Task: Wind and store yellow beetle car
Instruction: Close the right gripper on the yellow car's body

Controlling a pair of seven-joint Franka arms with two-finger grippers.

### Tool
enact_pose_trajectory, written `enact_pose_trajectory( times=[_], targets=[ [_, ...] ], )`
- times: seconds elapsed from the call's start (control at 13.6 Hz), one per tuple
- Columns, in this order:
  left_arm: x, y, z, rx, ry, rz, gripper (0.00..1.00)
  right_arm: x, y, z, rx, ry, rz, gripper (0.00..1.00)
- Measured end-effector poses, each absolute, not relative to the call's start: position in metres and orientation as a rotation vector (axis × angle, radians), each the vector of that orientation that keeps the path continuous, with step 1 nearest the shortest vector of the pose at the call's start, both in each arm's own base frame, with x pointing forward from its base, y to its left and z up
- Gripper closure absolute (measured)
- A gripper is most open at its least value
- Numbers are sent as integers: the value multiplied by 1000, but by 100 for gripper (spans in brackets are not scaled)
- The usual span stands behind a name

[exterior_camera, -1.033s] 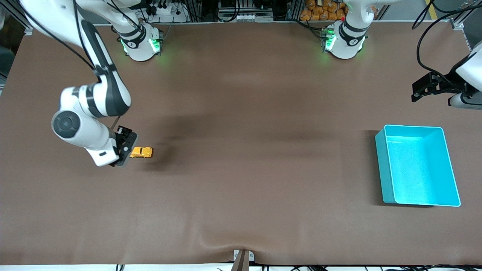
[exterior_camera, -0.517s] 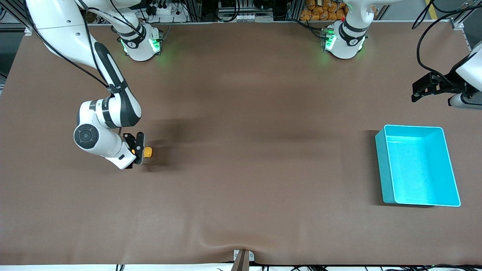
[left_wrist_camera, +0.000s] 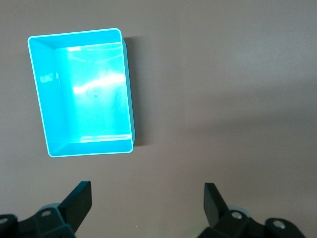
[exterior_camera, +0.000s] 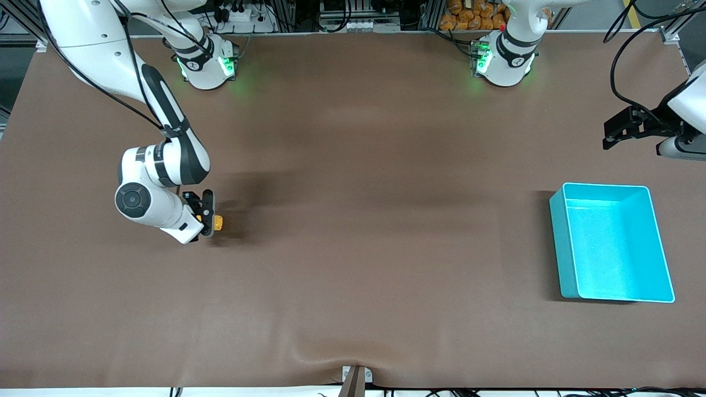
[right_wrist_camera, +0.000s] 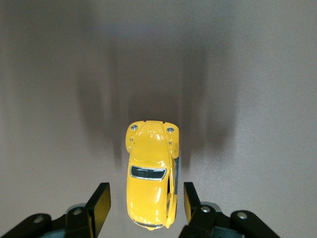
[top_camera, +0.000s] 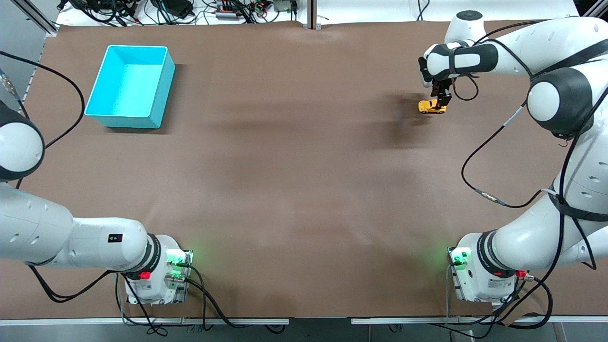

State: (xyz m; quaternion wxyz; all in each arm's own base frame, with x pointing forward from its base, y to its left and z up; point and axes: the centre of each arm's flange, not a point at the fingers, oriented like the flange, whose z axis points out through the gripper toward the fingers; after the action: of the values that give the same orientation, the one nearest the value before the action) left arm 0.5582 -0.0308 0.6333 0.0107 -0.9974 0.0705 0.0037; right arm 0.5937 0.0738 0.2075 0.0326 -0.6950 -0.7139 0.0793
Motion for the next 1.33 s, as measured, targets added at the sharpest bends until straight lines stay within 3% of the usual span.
enact_pose_trajectory(
  times=[0.15,0.3,1.33],
  targets=[
    [558,-31,633,-3112,220,11,0,594,79,208,-2133,-2214,229,46],
    [558,-31,633,-3112,220,11,0,594,85,208,-2128,-2228,217,53],
    [558,-31,633,-3112,220,11,0,594,70,201,-2155,-2207,216,61]
  ],
)
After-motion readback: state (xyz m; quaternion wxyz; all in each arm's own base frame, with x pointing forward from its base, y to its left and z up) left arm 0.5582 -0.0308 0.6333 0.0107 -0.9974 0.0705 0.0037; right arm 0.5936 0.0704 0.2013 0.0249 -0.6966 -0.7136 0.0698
